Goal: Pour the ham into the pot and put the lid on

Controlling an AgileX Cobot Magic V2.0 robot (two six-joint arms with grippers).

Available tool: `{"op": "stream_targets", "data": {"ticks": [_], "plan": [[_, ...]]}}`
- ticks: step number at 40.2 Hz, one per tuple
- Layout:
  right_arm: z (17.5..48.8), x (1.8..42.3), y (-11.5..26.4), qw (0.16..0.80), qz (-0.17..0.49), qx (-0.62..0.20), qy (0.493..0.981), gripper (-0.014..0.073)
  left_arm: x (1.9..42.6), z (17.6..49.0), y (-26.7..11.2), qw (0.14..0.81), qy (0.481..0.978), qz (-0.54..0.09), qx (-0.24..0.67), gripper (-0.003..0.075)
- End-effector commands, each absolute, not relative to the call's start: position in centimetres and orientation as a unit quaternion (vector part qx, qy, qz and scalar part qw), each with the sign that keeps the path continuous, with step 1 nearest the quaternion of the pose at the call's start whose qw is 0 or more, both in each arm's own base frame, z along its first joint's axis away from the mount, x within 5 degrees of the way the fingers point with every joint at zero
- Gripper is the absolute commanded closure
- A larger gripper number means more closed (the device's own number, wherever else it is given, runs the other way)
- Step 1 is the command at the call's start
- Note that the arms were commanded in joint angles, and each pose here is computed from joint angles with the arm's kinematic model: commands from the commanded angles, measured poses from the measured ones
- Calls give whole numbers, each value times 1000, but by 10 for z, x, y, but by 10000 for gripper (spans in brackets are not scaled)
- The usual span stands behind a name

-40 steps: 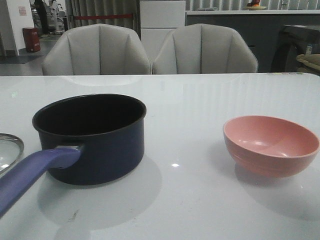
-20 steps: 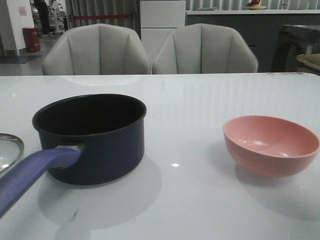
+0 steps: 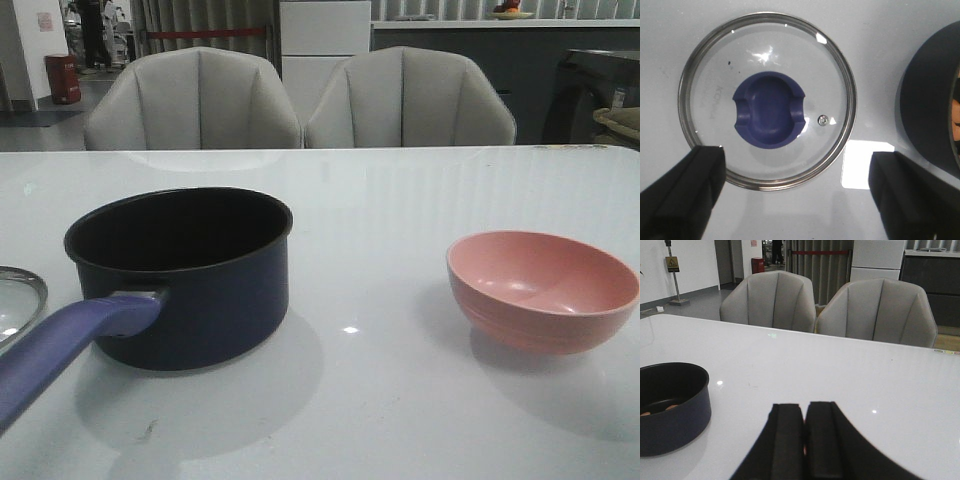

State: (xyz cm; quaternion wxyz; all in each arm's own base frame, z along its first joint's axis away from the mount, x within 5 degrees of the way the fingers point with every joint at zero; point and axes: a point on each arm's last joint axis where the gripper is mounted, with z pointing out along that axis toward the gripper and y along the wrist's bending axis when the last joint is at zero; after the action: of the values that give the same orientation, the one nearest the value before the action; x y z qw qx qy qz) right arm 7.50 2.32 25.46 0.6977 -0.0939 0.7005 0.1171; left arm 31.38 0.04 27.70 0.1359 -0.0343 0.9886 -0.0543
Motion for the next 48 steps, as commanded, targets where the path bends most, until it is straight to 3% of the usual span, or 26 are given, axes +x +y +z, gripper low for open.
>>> {"op": "stream_targets", "data": {"ticks": [1, 14, 41, 48], "plan": [[270, 75, 22, 731, 114, -91, 667, 446, 324, 289, 1, 159, 985, -56, -39, 98], [270, 75, 22, 731, 114, -91, 667, 446, 349, 258, 3, 114, 992, -49, -38, 55], [270, 75, 22, 731, 114, -91, 667, 446, 367, 207, 7, 49, 997, -30, -55, 61], [270, 75, 22, 731, 114, -91, 667, 446, 369, 202, 7, 43, 997, -32, -56, 148]]}}
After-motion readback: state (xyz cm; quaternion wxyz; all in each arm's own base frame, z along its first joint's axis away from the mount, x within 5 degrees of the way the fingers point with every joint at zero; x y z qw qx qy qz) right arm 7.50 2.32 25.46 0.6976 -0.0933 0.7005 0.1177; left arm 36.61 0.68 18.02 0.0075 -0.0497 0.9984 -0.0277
